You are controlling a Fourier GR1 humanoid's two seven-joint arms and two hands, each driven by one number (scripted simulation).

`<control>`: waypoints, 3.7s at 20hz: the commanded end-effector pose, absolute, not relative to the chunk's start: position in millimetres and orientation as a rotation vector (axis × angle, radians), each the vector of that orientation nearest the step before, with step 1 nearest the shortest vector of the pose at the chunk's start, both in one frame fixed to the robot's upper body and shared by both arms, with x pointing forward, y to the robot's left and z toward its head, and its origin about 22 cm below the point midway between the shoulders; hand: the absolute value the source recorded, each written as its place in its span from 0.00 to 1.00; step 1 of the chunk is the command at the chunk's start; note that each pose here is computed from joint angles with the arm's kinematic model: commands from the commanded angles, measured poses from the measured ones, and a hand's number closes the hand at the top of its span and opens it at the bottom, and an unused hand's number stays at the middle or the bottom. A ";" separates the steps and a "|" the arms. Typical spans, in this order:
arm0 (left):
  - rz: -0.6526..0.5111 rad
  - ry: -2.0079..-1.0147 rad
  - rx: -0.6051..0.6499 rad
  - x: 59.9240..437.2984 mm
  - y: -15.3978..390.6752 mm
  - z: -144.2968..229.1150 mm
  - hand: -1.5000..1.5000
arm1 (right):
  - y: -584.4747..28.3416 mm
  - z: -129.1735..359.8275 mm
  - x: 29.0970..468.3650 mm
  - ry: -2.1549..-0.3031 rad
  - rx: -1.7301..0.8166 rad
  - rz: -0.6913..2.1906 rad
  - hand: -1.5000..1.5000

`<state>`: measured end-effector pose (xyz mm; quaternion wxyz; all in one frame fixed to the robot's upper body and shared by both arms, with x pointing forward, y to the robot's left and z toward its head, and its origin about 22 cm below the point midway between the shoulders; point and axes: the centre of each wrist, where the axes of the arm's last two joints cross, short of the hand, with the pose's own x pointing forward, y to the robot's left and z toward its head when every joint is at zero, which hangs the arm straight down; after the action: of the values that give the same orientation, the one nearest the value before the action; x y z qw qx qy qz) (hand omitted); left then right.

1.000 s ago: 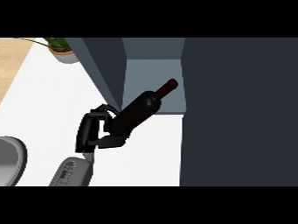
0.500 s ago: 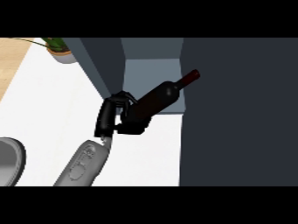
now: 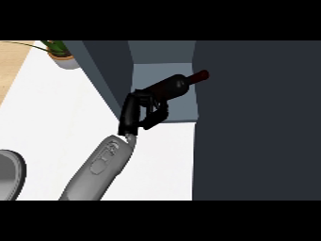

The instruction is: Pick up the wine, place it into the cabinet and close the cabinet

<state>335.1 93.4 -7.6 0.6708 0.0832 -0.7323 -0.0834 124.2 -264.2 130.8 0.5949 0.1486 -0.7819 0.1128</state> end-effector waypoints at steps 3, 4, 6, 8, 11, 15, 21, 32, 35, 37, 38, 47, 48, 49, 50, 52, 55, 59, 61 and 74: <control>-0.196 -1.617 0.271 356.5 71.5 3.9 1.00 | -268.6 154.9 105.1 -1.864 0.418 0.276 0.00; -0.214 -1.608 0.314 360.8 75.6 -3.2 1.00 | -261.1 151.9 108.6 -1.859 0.426 0.258 0.00; -0.257 -1.584 0.343 355.1 79.7 -18.3 1.00 | -262.1 153.9 101.9 -1.867 0.437 0.251 0.00; -0.276 -1.559 0.355 365.2 79.1 -12.7 1.00 | -265.5 158.0 98.9 -1.868 0.451 0.266 0.00; -0.262 -1.545 0.400 368.9 76.4 -14.1 1.00 | -257.9 152.5 114.2 -1.861 0.447 0.254 0.00; -0.259 -1.497 0.435 370.7 90.5 -29.7 1.00 | -266.0 143.5 112.4 -1.886 0.463 0.250 0.00; -0.211 -1.439 0.489 374.8 104.5 -40.4 1.00 | -265.6 149.4 102.8 -1.862 0.470 0.253 0.00; -0.100 -1.503 0.499 395.7 113.6 -25.9 1.00 | -272.5 135.0 118.8 -1.860 0.470 0.281 0.00; -0.026 -1.506 0.514 393.4 117.6 -30.5 1.00 | -266.1 140.3 102.4 -1.847 0.492 0.271 0.00; -0.104 -1.568 0.587 404.7 108.7 -12.5 1.00 | -272.0 137.6 108.3 -1.853 0.490 0.292 0.00; -0.161 -1.575 0.620 407.8 107.2 -8.6 1.00 | -264.4 142.6 113.2 -1.878 0.495 0.289 0.00; -0.334 -1.611 0.754 413.2 102.3 0.6 1.00 | -261.5 134.6 119.9 -1.868 0.561 0.318 0.00; -0.337 -1.612 0.762 414.4 101.2 3.1 1.00 | -262.7 140.6 118.9 -1.877 0.550 0.325 0.00; -0.324 -1.609 0.758 423.8 93.4 22.4 1.00 | -259.7 142.9 111.7 -1.855 0.552 0.291 0.00; -0.320 -1.616 0.736 411.9 95.7 3.8 1.00 | -265.4 135.5 122.2 -1.870 0.539 0.312 0.00; -0.291 -1.610 0.746 418.4 90.6 16.7 1.00 | -261.9 134.5 121.4 -1.866 0.568 0.319 0.00; -0.281 -1.586 0.740 422.4 88.2 24.5 1.00 | -265.3 134.8 118.4 -1.861 0.554 0.300 0.00; -0.295 -1.533 0.797 420.0 88.7 20.0 1.00 | -262.4 140.5 121.2 -1.874 0.560 0.329 0.00; -0.309 -1.508 0.825 424.8 86.4 29.0 1.00 | -262.6 137.6 129.5 -1.875 0.555 0.330 0.00; -0.353 -1.436 1.004 426.2 99.5 22.1 0.00 | -269.2 135.0 123.4 -1.874 0.570 0.350 0.00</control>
<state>429.3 106.2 27.1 0.6178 0.4361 -0.6414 -0.1294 130.1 -271.6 125.2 0.5584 0.2198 -0.7849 0.1547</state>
